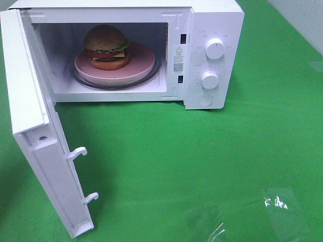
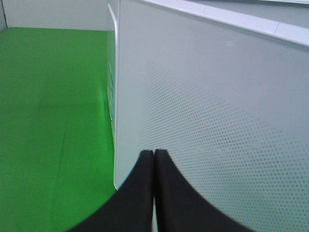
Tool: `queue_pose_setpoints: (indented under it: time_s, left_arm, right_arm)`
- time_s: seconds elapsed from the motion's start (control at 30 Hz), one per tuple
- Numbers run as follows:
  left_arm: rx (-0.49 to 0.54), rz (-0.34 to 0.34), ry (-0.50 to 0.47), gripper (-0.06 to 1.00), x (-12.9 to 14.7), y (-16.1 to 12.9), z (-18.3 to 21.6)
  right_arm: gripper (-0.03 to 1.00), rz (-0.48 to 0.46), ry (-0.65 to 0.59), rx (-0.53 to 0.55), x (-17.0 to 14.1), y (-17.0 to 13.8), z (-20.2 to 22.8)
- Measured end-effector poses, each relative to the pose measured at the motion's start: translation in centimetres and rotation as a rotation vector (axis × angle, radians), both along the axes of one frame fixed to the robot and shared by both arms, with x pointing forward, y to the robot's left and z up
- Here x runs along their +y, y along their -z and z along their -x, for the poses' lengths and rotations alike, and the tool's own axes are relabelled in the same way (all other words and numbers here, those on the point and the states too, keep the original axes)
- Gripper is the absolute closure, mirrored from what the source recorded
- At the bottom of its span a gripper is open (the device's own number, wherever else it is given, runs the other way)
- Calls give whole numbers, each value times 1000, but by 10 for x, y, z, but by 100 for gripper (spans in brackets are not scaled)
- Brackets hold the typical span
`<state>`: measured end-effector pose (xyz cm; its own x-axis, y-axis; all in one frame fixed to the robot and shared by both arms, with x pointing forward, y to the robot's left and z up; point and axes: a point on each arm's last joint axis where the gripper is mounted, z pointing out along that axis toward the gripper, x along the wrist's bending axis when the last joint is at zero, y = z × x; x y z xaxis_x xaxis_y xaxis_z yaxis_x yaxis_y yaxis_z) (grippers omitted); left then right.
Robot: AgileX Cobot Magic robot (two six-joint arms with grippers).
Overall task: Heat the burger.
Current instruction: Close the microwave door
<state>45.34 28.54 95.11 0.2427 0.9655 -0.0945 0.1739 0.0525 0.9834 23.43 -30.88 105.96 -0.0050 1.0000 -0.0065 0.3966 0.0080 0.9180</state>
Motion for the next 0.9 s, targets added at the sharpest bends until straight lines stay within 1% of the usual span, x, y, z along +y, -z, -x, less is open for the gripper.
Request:
queue_pose_setpoints:
  time_s: [0.17, 0.2, 0.23, 0.27, 0.33, 0.37, 0.7, 0.8, 0.87, 0.9]
  left_arm:
    - [8, 16, 16, 94, -3, 4, -1]
    - [6, 14, 40, 94, -8, 3, -1]
    - [6, 14, 40, 94, -8, 3, -1]
    - [8, -1, 73, 94, -15, 3, -3]
    - [10, -12, 87, 94, -19, 2, -4]
    - [12, -26, 105, 94, -26, 1, -6]
    - [16, -23, 118, 94, -45, -5, -16]
    - [15, -22, 122, 94, -47, -5, -17]
    - [33, -24, 146, 94, -55, -2, -21]
    - [33, -24, 146, 94, -55, -2, -21]
  right_arm:
    - [23, 0, 0, 0, 0, 0, 0]
    - [23, 0, 0, 0, 0, 0, 0]
    - [23, 0, 0, 0, 0, 0, 0]
    - [23, 0, 0, 0, 0, 0, 0]
    - [23, 0, 0, 0, 0, 0, 0]
    - [23, 0, 0, 0, 0, 0, 0]
    - [23, 0, 0, 0, 0, 0, 0]
    - [23, 0, 0, 0, 0, 0, 0]
    - [23, 0, 0, 0, 0, 0, 0]
    - [23, 0, 0, 0, 0, 0, 0]
